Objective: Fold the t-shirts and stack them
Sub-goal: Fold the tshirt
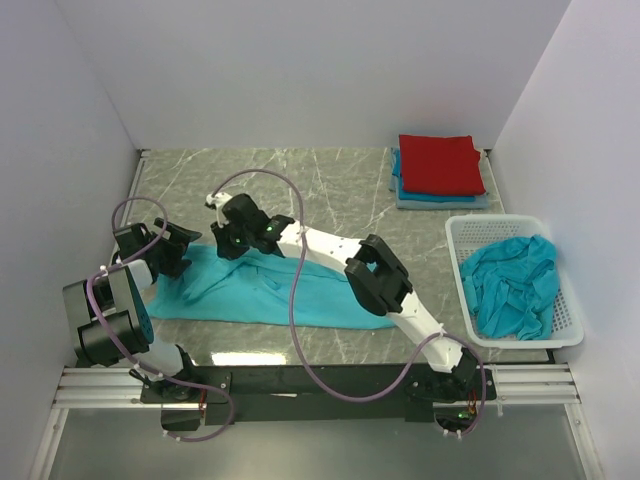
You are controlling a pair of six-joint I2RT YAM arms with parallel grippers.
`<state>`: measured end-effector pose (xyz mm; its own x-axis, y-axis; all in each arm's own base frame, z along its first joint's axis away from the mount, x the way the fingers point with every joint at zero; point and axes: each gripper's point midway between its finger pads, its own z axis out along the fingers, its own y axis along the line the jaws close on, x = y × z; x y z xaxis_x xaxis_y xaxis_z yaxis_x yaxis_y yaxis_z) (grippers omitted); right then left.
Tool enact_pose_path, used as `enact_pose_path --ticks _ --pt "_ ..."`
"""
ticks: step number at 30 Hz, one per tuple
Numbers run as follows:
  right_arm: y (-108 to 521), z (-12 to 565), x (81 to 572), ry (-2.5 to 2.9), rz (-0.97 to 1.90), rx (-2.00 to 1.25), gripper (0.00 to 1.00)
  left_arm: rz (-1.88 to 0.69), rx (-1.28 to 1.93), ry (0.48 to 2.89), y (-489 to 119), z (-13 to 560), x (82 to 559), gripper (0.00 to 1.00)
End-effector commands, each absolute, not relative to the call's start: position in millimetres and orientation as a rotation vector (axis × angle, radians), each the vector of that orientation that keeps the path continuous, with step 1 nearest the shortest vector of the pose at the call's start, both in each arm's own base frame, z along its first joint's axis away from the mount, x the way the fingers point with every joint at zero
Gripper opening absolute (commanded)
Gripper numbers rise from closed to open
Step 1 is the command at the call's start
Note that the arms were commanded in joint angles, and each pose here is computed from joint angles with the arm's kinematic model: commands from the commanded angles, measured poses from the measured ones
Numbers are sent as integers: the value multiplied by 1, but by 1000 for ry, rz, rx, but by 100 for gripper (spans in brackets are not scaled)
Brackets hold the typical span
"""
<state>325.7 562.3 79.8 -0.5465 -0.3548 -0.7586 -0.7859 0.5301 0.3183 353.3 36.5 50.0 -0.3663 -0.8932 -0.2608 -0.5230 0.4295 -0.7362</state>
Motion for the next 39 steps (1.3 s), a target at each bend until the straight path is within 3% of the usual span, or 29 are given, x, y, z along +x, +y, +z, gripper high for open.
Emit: enact_pose_path --ticks 1,17,21,22,23,24,27,32,39 --pt "559 100 315 2105 842 -967 14 -641 -1199 2054 49 43 349 98" --pt "509 96 270 2135 848 -981 14 -633 -1206 2056 50 43 348 98" --pt "497 107 260 2114 880 -971 27 -620 -1200 2038 52 48 347 98" --pt "494 110 259 2113 873 -959 42 -615 -1202 2033 53 49 347 98" --pt "491 123 259 2091 878 -940 48 -614 -1203 2031 53 50 347 98" --pt "484 123 260 2095 853 -923 65 -611 -1203 2024 54 53 346 98" --pt "466 143 262 2067 817 -834 83 -602 -1198 2007 55 60 346 98" --pt "418 169 275 2061 695 -618 87 -614 -1190 1962 54 77 346 99" --pt "294 125 305 2225 454 -309 90 -705 -1060 1974 6 103 336 99"
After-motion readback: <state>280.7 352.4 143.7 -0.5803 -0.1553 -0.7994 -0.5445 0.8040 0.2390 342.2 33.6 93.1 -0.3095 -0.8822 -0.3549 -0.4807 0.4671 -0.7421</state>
